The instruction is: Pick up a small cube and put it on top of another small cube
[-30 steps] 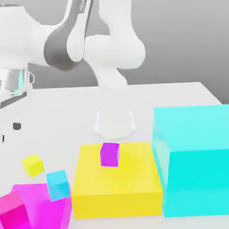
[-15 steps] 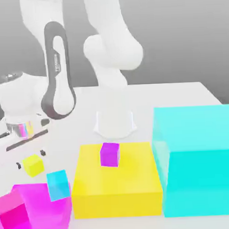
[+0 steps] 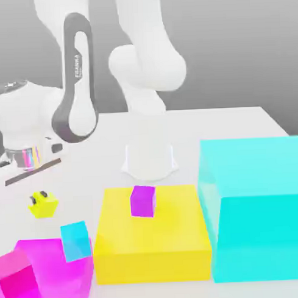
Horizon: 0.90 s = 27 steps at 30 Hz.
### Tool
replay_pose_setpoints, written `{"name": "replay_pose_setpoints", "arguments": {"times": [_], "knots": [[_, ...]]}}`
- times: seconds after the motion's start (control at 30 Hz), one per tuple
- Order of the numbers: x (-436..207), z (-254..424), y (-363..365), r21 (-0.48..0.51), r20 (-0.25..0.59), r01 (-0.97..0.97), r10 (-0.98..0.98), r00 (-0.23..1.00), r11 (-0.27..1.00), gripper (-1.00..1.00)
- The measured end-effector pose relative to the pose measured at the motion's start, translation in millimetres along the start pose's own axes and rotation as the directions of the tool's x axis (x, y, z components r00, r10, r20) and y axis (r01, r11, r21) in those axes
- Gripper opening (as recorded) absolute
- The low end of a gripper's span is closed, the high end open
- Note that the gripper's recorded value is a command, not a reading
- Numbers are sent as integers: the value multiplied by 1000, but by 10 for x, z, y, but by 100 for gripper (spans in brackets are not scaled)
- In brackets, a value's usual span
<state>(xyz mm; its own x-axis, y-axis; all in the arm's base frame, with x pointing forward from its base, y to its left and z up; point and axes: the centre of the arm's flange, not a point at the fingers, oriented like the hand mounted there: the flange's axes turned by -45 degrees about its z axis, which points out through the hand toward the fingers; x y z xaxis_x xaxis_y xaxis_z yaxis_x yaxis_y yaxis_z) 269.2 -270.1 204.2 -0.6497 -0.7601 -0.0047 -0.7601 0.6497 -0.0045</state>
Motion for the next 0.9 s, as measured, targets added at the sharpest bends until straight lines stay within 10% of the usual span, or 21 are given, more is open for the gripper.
{"name": "replay_pose_setpoints", "arguments": {"times": [0.57,0.6,0.9], "knots": [[-1911,-636,-409,-5,-4,435,-435,900,900,-100],[-1921,-563,-399,-5,-3,437,-437,899,899,100],[-1971,-781,-392,-7,-6,448,-448,894,894,100]]}}
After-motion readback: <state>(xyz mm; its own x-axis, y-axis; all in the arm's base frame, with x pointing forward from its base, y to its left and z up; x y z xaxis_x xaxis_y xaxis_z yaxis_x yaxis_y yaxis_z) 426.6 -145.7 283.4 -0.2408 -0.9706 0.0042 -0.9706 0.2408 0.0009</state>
